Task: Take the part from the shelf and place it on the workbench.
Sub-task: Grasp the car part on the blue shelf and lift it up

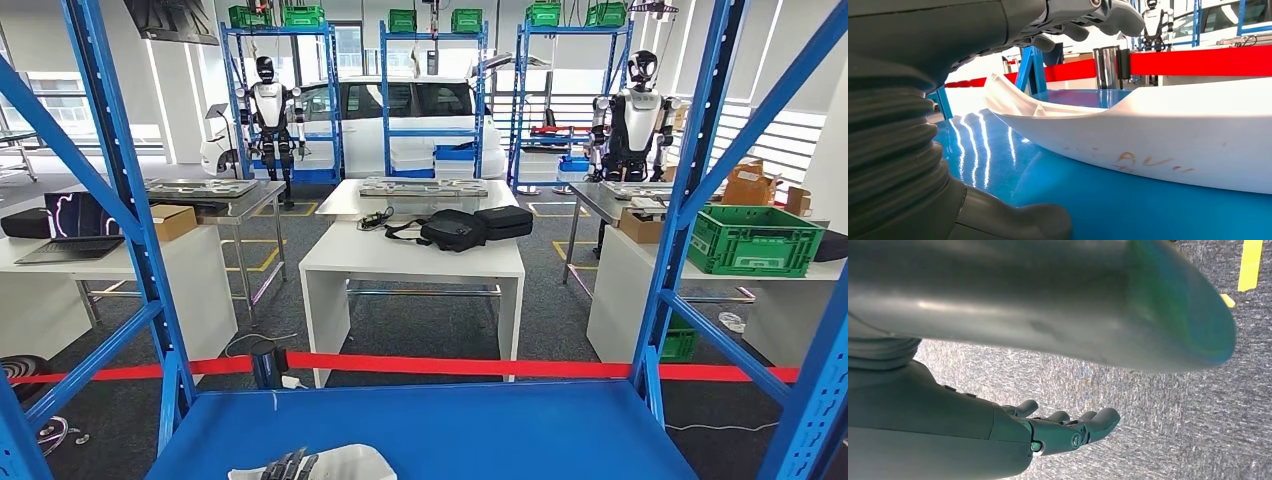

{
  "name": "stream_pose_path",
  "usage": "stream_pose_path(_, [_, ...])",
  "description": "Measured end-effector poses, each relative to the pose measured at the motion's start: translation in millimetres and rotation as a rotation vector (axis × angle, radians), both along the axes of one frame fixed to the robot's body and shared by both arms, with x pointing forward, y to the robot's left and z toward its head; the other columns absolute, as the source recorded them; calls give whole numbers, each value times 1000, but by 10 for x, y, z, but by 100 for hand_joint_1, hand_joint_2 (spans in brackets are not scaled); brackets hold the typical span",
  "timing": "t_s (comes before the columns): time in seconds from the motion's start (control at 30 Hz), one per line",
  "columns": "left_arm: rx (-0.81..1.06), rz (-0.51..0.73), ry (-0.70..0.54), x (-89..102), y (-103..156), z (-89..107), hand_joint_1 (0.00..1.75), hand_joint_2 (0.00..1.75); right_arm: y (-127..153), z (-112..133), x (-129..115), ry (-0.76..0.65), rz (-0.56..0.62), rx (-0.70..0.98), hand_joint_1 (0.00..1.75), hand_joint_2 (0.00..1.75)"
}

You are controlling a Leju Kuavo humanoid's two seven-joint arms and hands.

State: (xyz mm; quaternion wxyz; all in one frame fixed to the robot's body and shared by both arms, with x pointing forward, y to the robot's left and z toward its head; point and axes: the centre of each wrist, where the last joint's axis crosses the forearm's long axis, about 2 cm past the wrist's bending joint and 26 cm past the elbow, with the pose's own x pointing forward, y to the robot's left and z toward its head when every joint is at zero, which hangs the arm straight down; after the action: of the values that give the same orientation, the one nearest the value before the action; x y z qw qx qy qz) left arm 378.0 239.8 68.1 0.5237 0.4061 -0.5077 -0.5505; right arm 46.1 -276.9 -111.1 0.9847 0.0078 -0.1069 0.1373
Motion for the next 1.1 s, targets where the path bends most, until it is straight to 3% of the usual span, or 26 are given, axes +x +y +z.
stream_pose_path(0.27, [14,43,-1,30,28,28,0,175,2,0,-2,15,2,-3,0,0])
stream_pose_path(0.3, [15,42,-1,34,34,31,31,175,3,0,-3,16,2,-4,0,0])
stream_pose_path(0.4, [17,33,-1,37,40,32,153,175,6,0,-5,16,0,-4,0,0])
stream_pose_path(0.43, [18,30,0,36,41,31,165,175,9,0,-5,16,-1,-3,0,0])
stream_pose_path(0.53, [18,19,4,32,41,25,175,175,17,0,-6,14,-4,-1,0,0])
stream_pose_path(1.1, [-32,-35,-9,22,68,11,175,175,23,0,-7,8,12,2,0,0])
